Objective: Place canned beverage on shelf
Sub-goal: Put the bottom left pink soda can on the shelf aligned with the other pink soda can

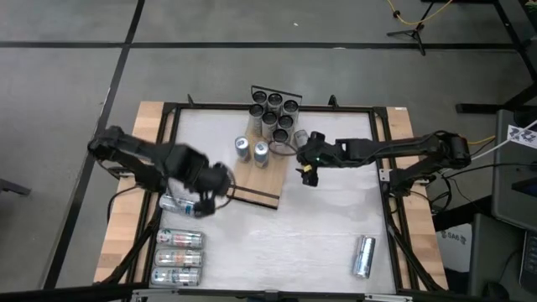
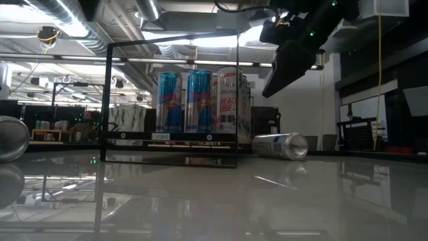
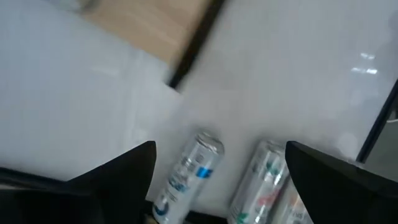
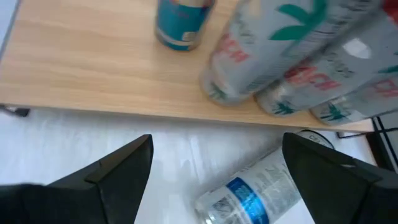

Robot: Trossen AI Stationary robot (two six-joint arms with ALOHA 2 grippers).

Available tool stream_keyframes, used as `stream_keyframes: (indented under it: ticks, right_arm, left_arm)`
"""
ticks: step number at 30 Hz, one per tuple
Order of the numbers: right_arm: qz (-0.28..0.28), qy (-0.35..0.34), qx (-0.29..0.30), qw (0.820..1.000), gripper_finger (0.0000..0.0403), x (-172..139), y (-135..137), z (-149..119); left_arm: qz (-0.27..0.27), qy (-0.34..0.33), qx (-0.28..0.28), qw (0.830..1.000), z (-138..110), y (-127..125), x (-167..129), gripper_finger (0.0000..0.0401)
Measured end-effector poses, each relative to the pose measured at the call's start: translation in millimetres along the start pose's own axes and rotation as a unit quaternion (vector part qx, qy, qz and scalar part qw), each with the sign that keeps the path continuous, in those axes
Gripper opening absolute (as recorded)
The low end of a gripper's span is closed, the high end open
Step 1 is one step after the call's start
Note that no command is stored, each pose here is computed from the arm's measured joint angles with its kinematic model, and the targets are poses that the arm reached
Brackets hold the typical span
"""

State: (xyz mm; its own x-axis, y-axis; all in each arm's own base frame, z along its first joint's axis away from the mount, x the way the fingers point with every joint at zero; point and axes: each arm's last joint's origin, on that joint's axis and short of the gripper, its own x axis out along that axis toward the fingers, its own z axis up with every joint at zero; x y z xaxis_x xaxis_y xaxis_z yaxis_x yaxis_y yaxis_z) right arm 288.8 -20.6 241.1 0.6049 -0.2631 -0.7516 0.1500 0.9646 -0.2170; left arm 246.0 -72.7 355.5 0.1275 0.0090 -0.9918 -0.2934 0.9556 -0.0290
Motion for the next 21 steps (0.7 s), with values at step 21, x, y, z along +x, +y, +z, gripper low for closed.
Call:
stream_keyframes:
  ticks: [21]
  right_arm:
    - [0.016, -0.009, -0.033, 0.999, 0.0351, -6.2, 23.7, 1.0]
  left_arm:
    - [0.044, 0.214, 0.018, 0.976, -103.9, -57.5, 99.5, 0.0350]
